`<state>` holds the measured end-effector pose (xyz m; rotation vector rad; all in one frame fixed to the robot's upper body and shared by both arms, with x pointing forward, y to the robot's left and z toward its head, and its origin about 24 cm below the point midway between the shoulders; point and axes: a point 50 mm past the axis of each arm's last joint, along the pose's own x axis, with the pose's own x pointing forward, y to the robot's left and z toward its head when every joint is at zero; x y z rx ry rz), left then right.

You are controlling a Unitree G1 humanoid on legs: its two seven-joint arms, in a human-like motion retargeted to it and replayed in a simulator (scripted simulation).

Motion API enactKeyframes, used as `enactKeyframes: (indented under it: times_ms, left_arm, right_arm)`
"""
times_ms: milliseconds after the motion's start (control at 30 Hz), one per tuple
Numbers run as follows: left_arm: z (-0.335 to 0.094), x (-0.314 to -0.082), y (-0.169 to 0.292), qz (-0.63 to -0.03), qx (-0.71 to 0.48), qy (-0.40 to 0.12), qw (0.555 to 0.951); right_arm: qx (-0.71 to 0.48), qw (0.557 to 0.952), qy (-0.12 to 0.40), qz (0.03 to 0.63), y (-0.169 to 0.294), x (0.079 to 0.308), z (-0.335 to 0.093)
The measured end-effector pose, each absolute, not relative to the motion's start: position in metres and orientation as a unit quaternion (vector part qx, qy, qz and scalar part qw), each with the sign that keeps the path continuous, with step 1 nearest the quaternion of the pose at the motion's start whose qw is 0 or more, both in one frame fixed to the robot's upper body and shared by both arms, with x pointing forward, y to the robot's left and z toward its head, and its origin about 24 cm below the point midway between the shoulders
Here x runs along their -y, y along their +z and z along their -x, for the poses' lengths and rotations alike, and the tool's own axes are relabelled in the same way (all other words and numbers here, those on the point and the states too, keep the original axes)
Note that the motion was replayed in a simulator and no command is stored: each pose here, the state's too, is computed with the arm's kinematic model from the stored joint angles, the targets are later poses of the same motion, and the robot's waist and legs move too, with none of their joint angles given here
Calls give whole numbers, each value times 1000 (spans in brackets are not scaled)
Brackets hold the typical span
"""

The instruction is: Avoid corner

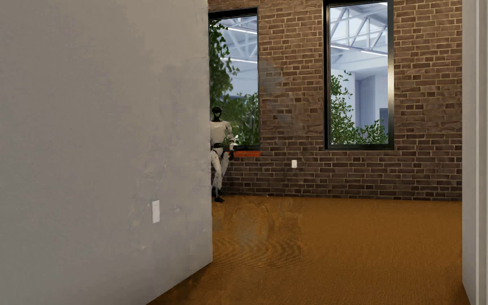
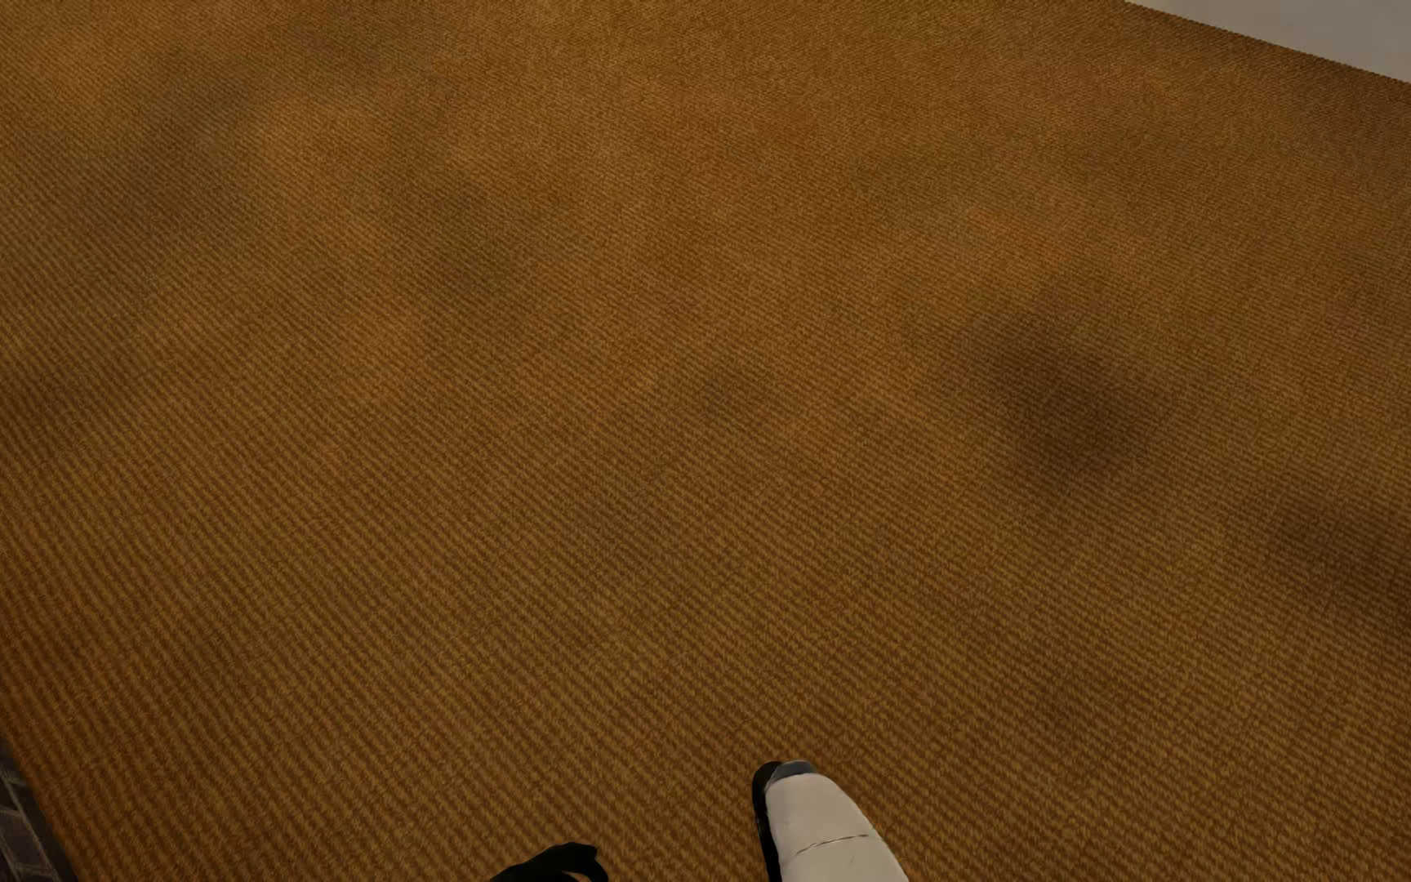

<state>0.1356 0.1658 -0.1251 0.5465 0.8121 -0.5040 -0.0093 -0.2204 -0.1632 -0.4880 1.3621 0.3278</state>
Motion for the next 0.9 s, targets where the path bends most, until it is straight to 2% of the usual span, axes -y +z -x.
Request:
enactKeyframes:
  times_ms: [33, 167, 233, 300, 367, 567, 667, 733, 767, 900]
  left_arm:
    - [-131, -178, -129, -259, -407, -216, 849]
    - [-76, -180, -154, -260, -491, -238, 796]
    - [-54, -188, -159, -266, -523, -241, 773]
    - [-36, -194, -160, -249, -546, -220, 769]
    - [-24, -196, -162, -257, -559, -232, 753]
    - [-10, -202, -160, -245, -572, -217, 752]
    - [3, -204, -162, -245, -590, -218, 737]
    - [0, -201, -164, -252, -590, -229, 732]
    - [-7, -204, -164, -240, -590, -200, 744]
    - [-56, -203, -153, -256, -519, -204, 790]
  right_arm:
    - [-629, 734, 138, 215, -163, 222, 16]
    - [-643, 719, 138, 224, -164, 228, 22]
    - [-622, 739, 140, 220, -164, 222, 6]
    - [-588, 766, 147, 215, -162, 212, -16]
    - [-549, 797, 137, 211, -156, 210, -43]
    - [-450, 852, 134, 230, -133, 211, -109]
    - [-489, 839, 111, 211, -143, 215, -88]
    - [-530, 810, 125, 216, -152, 216, -59]
    - [-538, 808, 119, 207, -153, 216, -50]
    - [-577, 779, 124, 211, -157, 221, -20]
